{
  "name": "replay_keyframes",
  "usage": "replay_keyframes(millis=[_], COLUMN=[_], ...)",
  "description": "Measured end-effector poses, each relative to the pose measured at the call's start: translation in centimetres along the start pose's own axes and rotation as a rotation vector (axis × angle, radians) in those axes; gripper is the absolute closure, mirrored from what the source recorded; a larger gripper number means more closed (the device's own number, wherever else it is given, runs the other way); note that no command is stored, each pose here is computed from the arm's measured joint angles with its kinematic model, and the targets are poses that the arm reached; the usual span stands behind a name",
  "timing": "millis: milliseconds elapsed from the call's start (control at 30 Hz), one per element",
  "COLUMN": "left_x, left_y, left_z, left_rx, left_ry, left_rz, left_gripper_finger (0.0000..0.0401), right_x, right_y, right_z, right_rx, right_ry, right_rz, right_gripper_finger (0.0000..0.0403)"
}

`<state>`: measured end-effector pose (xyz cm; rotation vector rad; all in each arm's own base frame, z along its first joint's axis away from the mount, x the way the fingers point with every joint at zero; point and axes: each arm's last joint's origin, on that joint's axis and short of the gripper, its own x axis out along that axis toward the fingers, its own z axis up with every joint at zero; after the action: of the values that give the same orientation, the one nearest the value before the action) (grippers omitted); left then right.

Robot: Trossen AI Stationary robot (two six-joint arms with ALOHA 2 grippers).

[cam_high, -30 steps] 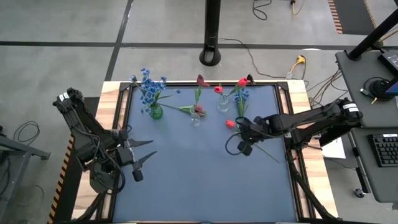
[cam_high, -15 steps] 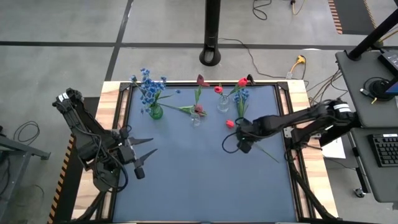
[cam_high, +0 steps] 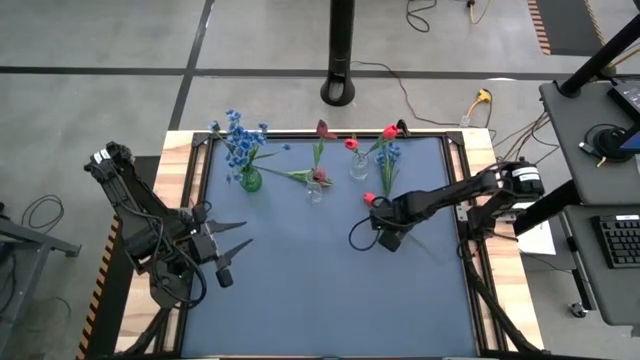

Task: Sort flowers into vase by color
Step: Put the red tulip into the top transparent vase

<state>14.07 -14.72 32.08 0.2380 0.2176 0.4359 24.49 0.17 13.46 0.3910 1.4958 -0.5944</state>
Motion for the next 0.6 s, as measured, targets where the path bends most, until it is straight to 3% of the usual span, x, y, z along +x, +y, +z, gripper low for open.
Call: replay_keyframes(millis=[167,333,500,600], left_x=[0.0,0.0,0.0,0.0], left_y=[0.0,0.0,0.0,0.0], left_z=[0.0,0.0,0.0,0.0], left_rx=[0.001,0.001,0.002,0.001], left_ry=[0.0,0.0,0.0,0.0], left_rz=[0.0,0.0,0.001,0.0], left_gripper_finger=[0.0232,0.0232,0.0232,0.0232], right_x=[-0.3,-1.6,-4.1,-6.0], right_y=[0.1,0.3,0.4,0.5], right_z=[0.3,0.5,0.3,0.4], right_rx=[-0.011,-0.017,-0.065,-0.106], right_ry=[-0.007,-0.02,-0.03,-0.132], right_rz=[0.028,0.107,0.324,0.463], right_gripper_finger=[0.0381,0.0388,0.0389,0.0389])
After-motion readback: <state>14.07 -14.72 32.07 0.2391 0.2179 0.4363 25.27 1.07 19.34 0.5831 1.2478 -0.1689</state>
